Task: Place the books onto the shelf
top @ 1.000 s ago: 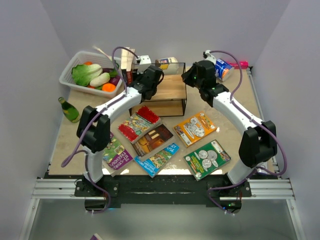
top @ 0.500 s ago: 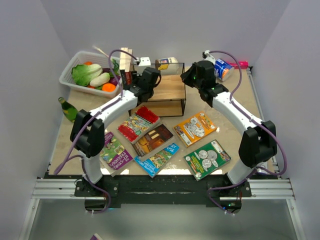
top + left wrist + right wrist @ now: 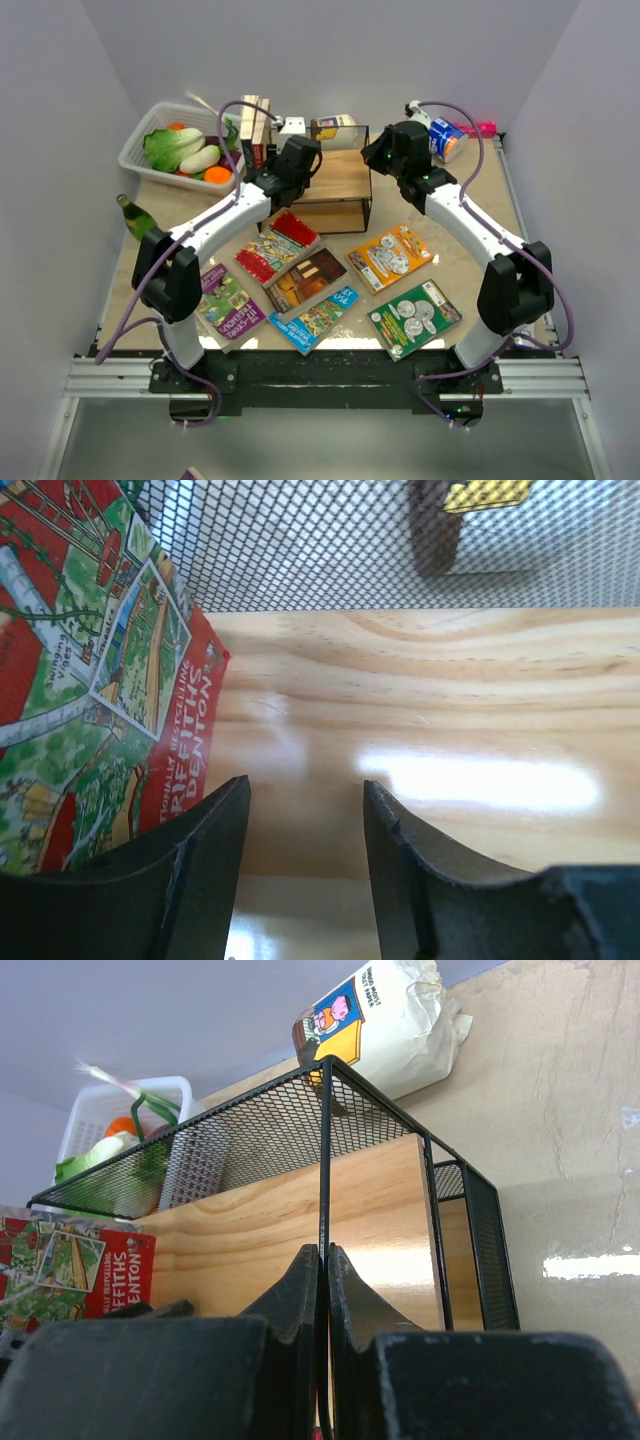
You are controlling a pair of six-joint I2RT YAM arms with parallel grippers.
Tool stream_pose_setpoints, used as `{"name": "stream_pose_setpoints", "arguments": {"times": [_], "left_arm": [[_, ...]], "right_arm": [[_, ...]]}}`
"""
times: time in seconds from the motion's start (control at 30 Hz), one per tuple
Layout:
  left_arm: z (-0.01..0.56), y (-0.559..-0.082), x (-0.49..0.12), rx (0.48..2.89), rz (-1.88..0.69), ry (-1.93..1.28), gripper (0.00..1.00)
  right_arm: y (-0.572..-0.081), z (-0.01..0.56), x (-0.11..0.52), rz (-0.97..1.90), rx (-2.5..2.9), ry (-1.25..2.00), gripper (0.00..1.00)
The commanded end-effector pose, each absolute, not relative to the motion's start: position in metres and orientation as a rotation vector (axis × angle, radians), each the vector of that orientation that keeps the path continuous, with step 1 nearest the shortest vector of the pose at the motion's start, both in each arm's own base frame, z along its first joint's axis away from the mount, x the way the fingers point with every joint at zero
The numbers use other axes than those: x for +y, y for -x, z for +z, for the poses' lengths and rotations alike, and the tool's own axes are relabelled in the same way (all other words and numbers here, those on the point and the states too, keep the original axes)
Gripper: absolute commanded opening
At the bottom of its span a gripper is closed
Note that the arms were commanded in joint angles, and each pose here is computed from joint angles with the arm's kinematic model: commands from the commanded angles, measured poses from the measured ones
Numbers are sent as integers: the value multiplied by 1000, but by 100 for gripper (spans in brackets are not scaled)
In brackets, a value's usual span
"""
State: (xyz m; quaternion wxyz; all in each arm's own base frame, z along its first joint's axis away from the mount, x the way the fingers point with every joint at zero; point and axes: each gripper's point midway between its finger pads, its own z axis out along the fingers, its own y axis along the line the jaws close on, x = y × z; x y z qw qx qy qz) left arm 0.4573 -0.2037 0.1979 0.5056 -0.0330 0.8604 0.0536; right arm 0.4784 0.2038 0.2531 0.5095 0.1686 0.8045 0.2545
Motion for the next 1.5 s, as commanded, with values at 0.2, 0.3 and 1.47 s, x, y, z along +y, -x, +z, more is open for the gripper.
{"name": "stream_pose_setpoints", "arguments": {"times": [0.2, 0.3, 1.47], "left_arm": [[251, -447, -220, 1991, -6, 64, 55], [263, -450, -218, 1964, 0, 81, 55], [320, -458, -192, 1834, 83, 185, 56]], "right_arm": [[-460, 227, 190, 509, 2065, -407, 0], [-460, 231, 190, 511, 2060, -402, 0], [-455, 225, 188, 506, 2075, -400, 0]]}}
